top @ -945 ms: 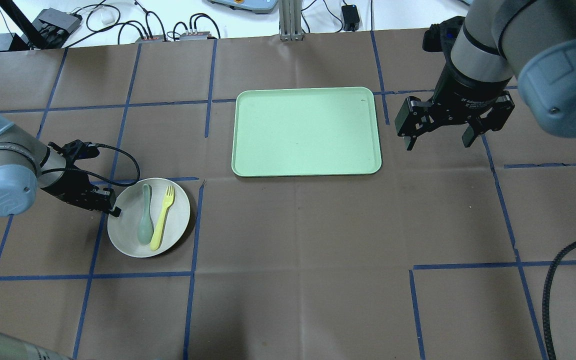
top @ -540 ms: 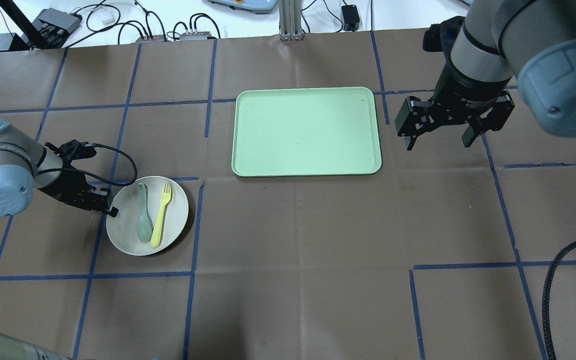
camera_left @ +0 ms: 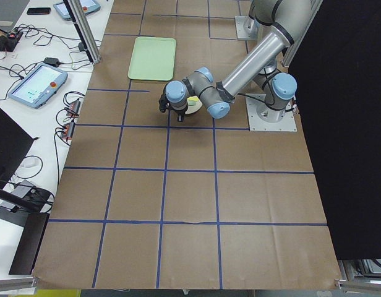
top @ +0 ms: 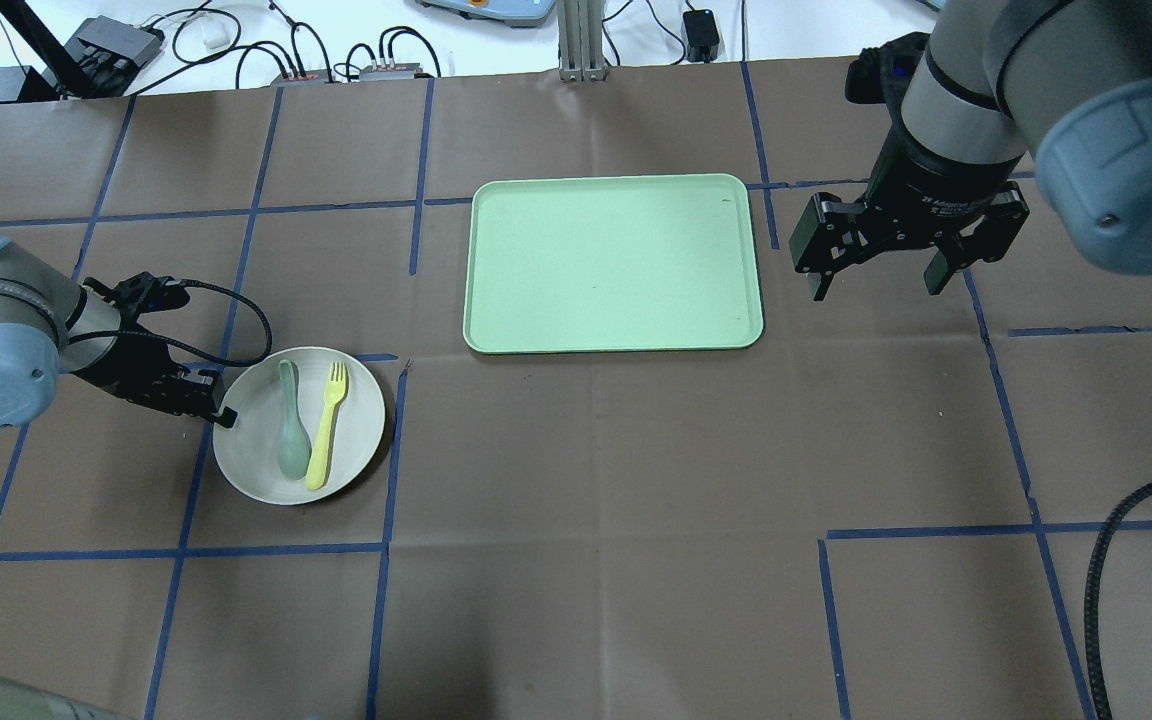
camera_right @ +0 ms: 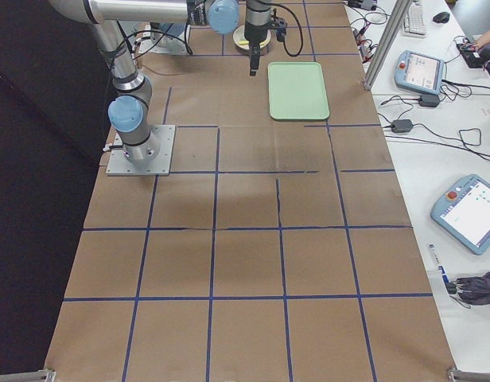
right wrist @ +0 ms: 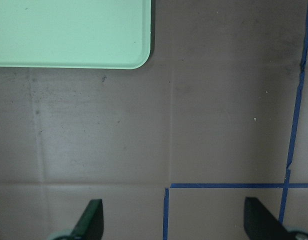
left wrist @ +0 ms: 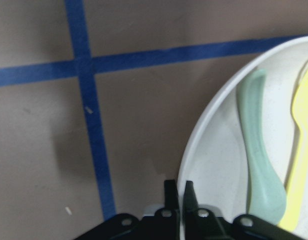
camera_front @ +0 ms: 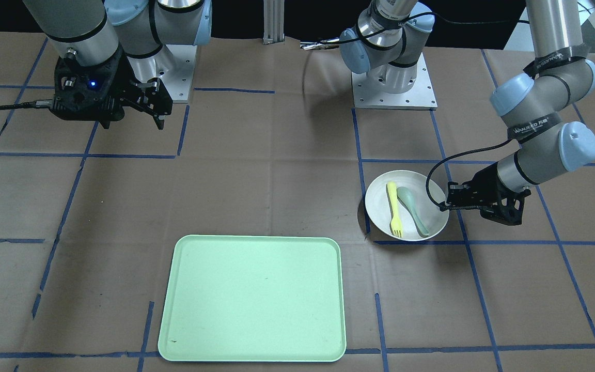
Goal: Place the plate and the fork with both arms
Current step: 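Carry the plate with the left gripper onto the green tray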
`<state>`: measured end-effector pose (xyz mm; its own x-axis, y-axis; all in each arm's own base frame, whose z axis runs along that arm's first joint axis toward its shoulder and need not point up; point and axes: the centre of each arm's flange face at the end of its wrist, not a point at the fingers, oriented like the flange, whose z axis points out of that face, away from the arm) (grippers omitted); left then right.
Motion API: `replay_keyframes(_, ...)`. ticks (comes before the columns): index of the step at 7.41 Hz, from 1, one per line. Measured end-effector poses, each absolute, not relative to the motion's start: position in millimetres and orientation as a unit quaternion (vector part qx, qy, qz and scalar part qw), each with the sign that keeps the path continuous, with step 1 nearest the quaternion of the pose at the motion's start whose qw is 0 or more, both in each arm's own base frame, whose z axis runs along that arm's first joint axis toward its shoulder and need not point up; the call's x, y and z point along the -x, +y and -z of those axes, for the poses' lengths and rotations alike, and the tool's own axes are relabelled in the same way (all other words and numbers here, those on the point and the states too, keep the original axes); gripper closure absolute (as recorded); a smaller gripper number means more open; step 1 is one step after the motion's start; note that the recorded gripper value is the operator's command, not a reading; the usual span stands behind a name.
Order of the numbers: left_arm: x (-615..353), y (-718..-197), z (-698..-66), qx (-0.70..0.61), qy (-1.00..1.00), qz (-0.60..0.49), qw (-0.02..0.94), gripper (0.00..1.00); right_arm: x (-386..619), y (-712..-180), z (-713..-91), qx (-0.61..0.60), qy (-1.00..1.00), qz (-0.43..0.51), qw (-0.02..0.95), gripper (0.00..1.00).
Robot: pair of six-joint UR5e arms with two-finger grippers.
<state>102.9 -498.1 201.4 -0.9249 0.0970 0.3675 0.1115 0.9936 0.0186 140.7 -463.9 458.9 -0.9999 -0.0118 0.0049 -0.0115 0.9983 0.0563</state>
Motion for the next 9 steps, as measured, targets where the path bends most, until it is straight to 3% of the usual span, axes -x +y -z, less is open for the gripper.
replay_keyframes(3, -54.1, -532.0, -218.0, 0.079, -0.975, -0.007, 0.209, 1.00, -140.7, -464.0, -458.7, -0.005, -1.000, 0.028, 0.003, 0.00)
replay_keyframes(9, 99.5, -650.5, -240.4, 0.065, -0.977, -0.005, 0.205, 1.00, -140.8, -463.9, -458.7, -0.005, -1.000, 0.028, 0.003, 0.00)
